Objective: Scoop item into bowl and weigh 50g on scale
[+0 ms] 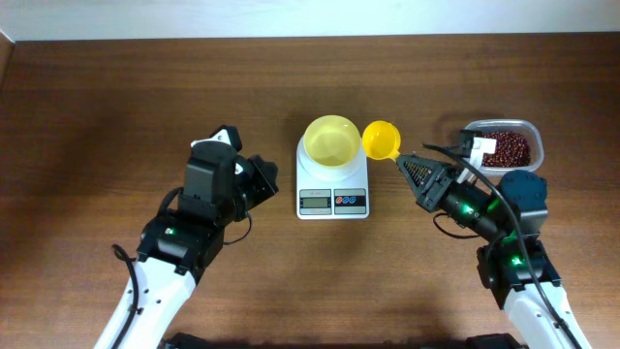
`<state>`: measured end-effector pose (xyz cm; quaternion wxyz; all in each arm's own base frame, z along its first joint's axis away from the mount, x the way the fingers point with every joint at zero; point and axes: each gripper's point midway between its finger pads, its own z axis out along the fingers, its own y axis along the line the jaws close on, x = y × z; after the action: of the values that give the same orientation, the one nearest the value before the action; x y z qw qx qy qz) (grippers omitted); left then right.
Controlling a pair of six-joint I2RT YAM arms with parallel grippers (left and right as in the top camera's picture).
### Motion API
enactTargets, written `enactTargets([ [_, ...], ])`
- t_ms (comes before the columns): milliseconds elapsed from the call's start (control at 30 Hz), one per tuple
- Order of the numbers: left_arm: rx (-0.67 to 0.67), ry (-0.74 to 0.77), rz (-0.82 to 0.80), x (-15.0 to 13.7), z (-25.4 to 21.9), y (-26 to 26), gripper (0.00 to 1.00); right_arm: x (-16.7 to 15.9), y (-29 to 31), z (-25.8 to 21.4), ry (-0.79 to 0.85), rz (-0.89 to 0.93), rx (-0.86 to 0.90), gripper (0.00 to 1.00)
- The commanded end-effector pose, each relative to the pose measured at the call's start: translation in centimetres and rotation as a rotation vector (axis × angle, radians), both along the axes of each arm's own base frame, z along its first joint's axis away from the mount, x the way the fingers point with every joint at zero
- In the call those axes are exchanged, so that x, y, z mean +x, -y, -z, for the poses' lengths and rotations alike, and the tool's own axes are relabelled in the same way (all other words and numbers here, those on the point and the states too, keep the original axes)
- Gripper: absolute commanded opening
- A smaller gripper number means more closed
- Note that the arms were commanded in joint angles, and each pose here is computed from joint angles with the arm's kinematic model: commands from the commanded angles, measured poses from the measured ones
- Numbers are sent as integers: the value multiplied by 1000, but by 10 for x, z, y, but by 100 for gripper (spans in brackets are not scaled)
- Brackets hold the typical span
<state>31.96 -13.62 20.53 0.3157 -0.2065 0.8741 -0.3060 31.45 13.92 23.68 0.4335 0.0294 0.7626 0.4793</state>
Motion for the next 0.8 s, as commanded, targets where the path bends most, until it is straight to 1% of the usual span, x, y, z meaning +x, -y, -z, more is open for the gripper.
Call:
enactTargets([
  [0,43,50,27,2,-6,-2,0,1,2,-10,25,8,6,4],
  [33,65,87,62,4,-10,3,0,1,2,-10,24,9,8,4],
  [100,58,139,88,7,-20,12,0,4,6,-11,-15,36,50,4],
  [233,59,161,130,4,-24,25,0,15,36,-12,-56,141,101,4],
  [333,93,175,178,4,-24,33,0,18,50,-12,-54,175,104,4],
  [433,149,186,252,20,-33,52,0,19,53,-12,-54,181,105,4],
  [467,189,174,299,27,-34,62,0,19,53,-12,-53,181,105,4],
  [500,213,166,328,29,-34,68,0,19,53,-12,-54,181,105,4],
  [533,269,140,385,31,-31,76,0,19,53,-12,-54,181,105,4],
  [600,365,72,385,31,-24,75,0,19,54,-12,-54,185,104,4],
  [633,420,40,373,29,-21,71,0,19,54,-12,-53,189,103,4],
  [667,462,25,399,22,-16,72,0,21,57,-11,-52,207,100,4],
  [767,472,34,441,14,-15,83,0,27,65,-10,-49,264,91,4],
])
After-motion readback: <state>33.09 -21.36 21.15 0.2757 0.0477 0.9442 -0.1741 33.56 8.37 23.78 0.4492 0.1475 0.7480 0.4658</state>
